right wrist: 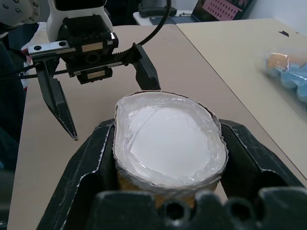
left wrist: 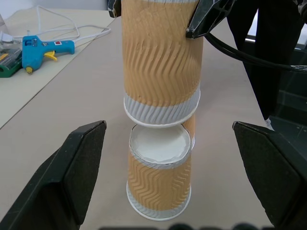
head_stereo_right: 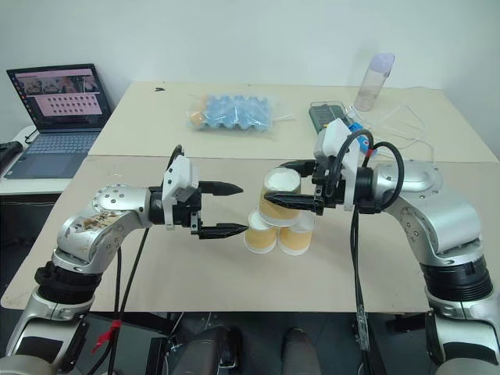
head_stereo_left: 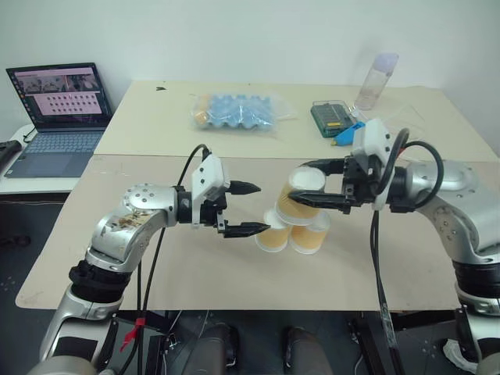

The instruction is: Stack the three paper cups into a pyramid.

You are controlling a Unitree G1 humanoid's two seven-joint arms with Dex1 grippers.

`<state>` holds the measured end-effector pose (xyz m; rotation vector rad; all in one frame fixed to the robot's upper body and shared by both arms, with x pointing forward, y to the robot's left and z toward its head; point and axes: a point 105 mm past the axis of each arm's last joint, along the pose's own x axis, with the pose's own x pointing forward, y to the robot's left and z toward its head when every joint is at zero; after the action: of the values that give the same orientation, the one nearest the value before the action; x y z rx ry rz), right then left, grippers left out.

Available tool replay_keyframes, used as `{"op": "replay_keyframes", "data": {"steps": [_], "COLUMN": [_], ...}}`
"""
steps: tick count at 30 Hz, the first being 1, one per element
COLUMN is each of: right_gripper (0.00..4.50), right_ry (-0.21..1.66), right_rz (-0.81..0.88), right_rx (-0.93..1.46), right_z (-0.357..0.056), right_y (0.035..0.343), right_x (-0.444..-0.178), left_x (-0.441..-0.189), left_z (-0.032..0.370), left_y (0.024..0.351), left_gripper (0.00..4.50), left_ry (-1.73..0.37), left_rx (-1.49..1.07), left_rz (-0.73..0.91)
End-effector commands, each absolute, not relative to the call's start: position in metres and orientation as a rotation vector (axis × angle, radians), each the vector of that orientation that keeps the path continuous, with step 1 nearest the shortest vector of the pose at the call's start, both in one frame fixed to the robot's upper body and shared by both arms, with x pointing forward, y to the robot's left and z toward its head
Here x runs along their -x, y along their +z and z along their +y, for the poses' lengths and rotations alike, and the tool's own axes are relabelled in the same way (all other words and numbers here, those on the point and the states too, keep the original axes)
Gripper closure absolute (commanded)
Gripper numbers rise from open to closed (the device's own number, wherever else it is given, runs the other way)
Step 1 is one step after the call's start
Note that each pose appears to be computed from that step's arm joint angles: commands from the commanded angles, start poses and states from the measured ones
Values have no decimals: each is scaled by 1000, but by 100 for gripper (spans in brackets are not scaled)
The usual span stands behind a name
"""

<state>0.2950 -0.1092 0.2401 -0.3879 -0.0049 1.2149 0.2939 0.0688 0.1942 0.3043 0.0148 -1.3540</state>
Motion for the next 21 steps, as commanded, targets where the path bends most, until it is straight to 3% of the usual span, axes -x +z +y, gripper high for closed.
{"op": "replay_keyframes", "data": {"steps": [1,6,8,9,11,21], "right_gripper": [195,195,99,88,10,3], "right_ry": [1214,1206,1199,1192,1186,1182], "right_rz": [-50,-50,-50,-55,-58,-74], "right_rx": [410,409,414,419,419,425], "right_z": [-108,-108,-109,-110,-110,-112], "right_y": [246,245,245,245,246,253], "right_x": [-293,-293,-294,-295,-296,-294], "left_x": [-291,-290,-291,-291,-291,-292], "left_z": [70,71,71,71,71,70], "left_y": [206,205,205,205,205,206], "left_gripper": [0,0,0,0,0,0], "left_ry": [-1357,-1356,-1355,-1355,-1355,-1355], "left_rx": [-319,-321,-321,-321,-320,-321], "left_rz": [-29,-28,-27,-27,-26,-31]}}
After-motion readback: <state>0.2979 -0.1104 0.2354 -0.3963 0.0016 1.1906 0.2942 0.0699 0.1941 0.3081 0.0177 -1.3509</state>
